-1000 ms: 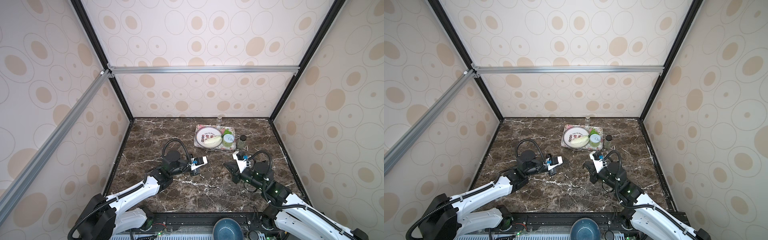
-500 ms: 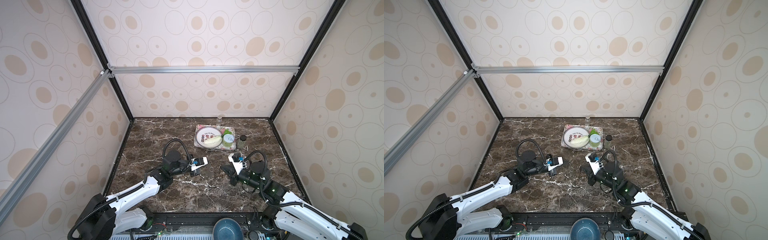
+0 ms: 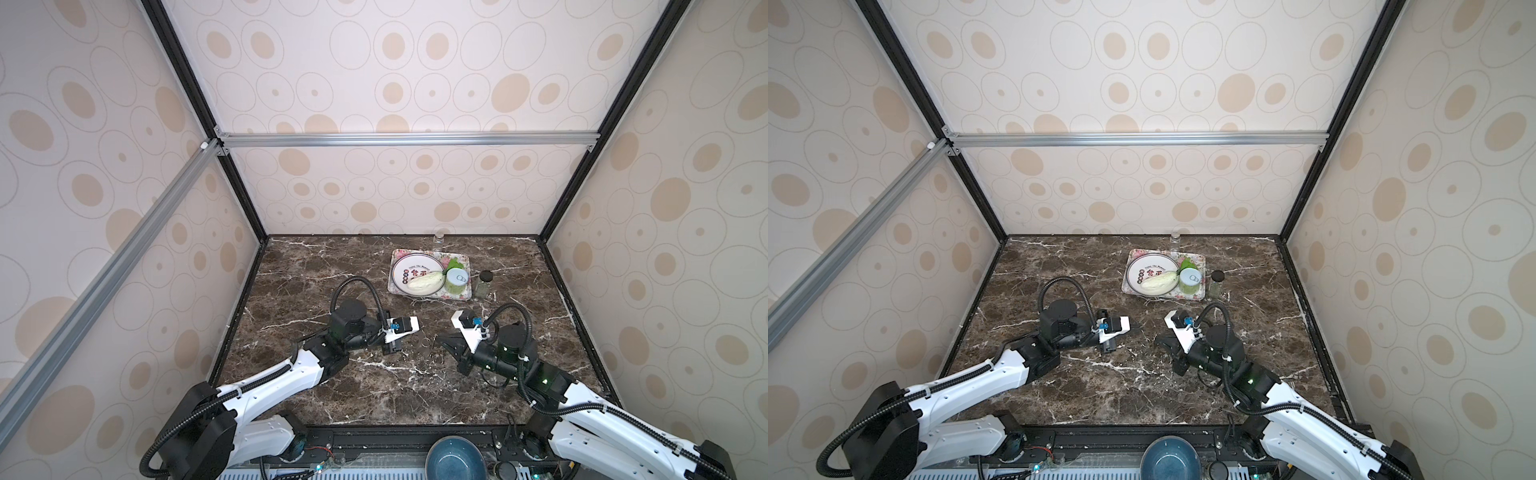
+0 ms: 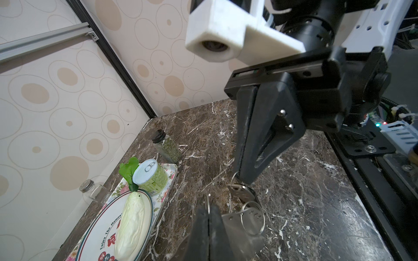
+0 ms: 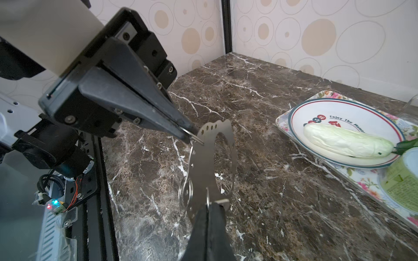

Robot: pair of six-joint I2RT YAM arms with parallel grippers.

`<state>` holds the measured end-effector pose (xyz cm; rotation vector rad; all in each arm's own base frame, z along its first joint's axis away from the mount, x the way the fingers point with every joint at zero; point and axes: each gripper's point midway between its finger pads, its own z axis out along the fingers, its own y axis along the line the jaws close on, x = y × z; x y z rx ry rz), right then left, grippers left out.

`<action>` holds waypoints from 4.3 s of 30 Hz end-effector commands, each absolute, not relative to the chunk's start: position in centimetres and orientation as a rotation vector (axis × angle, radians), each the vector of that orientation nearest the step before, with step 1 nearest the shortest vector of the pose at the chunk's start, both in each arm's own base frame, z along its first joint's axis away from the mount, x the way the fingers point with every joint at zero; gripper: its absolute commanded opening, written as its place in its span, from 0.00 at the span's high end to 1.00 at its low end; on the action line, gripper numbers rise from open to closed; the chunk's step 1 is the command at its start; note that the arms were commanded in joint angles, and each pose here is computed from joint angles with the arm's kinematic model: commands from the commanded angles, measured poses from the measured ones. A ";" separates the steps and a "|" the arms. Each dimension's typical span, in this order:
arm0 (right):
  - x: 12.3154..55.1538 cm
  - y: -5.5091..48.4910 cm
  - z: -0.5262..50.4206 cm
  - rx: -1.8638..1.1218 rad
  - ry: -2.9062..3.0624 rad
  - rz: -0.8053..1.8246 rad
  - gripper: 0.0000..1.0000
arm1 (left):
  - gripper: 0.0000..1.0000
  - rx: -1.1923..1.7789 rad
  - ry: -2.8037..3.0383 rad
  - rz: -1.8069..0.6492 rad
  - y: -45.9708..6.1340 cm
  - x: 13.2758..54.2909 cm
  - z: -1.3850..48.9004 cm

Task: Attach keys to a key ring
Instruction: Insert the key into the keyring.

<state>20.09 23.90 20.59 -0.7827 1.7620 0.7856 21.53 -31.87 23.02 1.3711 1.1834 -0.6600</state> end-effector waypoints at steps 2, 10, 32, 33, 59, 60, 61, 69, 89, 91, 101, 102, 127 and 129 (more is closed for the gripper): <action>21.0 23.1 21.7 -0.725 1.737 0.721 1.00 | 1.00 1.392 1.086 -0.657 -32.7 21.1 25.5; 19.9 23.8 22.2 -0.778 1.690 0.784 1.00 | 1.00 1.419 1.087 -0.664 -32.9 20.9 25.1; 19.1 24.2 22.7 -0.809 1.649 0.826 1.00 | 1.00 1.472 1.084 -0.671 -33.5 20.5 24.4; 19.1 24.2 22.7 -0.812 1.644 0.829 1.00 | 1.00 1.475 1.085 -0.673 -33.6 20.5 24.3; 18.7 25.4 22.2 -0.874 1.655 0.884 1.00 | 1.00 1.505 1.086 -0.677 -33.9 20.2 23.9; 18.7 25.4 22.2 -0.870 1.656 0.881 1.00 | 1.00 1.507 1.086 -0.676 -33.9 20.2 23.9; 18.7 25.3 22.2 -0.866 1.656 0.879 1.00 | 1.00 1.509 1.083 -0.676 -33.9 20.2 23.9; 19.1 24.9 22.2 -0.836 1.662 0.856 1.00 | 1.00 1.519 1.072 -0.675 -34.1 20.0 23.8; 19.6 24.8 22.0 -0.808 1.676 0.842 1.00 | 1.00 1.564 1.068 -0.675 -34.2 19.2 23.1; 19.6 24.8 22.0 -0.805 1.676 0.842 1.00 | 1.00 1.561 1.062 -0.674 -34.2 19.2 23.2; 19.8 24.7 22.0 -0.783 1.680 0.839 1.00 | 1.00 1.552 1.020 -0.663 -33.6 18.4 23.6; 19.9 24.7 22.0 -0.778 1.682 0.840 1.00 | 1.00 1.538 0.997 -0.654 -33.7 18.5 24.2; 20.3 24.5 21.6 -0.736 1.696 0.843 1.00 | 1.00 1.516 0.930 -0.659 -33.2 17.6 25.1; 20.1 24.6 21.7 -0.747 1.691 0.851 1.00 | 1.00 1.511 0.938 -0.662 -33.3 17.7 25.1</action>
